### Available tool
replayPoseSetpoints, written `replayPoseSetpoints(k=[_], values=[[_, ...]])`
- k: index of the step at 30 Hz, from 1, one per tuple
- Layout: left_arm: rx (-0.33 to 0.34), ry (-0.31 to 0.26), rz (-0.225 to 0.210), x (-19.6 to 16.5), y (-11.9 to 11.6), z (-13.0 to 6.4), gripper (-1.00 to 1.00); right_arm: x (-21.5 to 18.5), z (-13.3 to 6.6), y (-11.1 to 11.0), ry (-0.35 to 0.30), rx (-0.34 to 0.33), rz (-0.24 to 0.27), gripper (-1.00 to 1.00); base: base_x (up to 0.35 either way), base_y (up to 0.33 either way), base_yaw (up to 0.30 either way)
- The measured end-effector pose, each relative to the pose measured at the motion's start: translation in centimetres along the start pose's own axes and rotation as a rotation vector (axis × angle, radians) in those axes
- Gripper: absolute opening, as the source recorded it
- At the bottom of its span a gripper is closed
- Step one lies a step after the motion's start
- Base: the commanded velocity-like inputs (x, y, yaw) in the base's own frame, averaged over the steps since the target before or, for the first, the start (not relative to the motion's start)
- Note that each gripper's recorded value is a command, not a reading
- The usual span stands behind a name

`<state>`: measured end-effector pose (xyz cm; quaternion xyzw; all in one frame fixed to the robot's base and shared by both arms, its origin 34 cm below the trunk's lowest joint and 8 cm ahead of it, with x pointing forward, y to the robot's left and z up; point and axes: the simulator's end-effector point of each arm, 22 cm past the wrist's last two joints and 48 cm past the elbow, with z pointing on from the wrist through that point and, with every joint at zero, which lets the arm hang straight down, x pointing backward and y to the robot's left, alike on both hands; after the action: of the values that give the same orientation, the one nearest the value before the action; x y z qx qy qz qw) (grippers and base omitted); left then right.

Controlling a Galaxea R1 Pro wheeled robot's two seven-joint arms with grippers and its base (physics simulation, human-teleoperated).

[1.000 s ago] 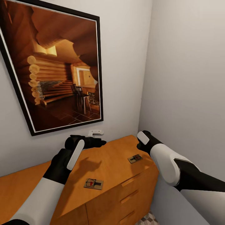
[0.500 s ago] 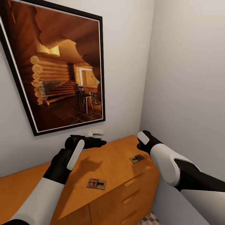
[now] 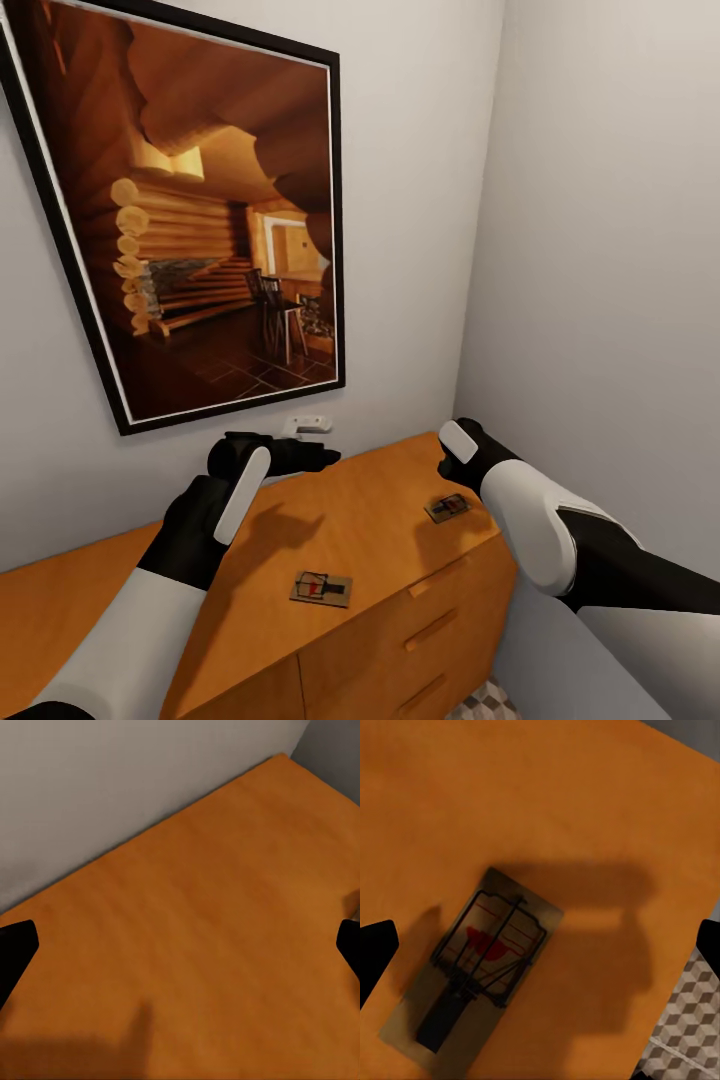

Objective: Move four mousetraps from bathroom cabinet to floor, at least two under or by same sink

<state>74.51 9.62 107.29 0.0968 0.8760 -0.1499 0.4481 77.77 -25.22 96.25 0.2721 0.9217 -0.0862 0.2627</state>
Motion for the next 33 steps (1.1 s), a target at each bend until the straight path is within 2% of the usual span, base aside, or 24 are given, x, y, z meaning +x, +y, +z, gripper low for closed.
replayPoseSetpoints(k=[14,17,25,33], values=[[0.001,0.000,0.000,0.0,0.0,0.0,1.00,0.1,0.0,0.6,0.004,-0.023,0.002,1.00,0.000,0.001,0.000],[0.001,0.000,0.001,0.0,0.0,0.0,1.00,0.1,-0.1,1.0,0.002,-0.043,0.002,1.00,0.000,0.000,0.000],[0.003,0.000,0.001,0.0,-0.2,0.0,1.00,-0.2,-0.3,3.4,-0.011,-0.155,0.006,1.00,0.000,0.000,0.000],[0.003,0.001,0.002,0.0,-0.2,0.0,1.00,-0.5,-0.1,3.6,-0.014,-0.182,0.011,1.00,0.000,0.000,0.000]])
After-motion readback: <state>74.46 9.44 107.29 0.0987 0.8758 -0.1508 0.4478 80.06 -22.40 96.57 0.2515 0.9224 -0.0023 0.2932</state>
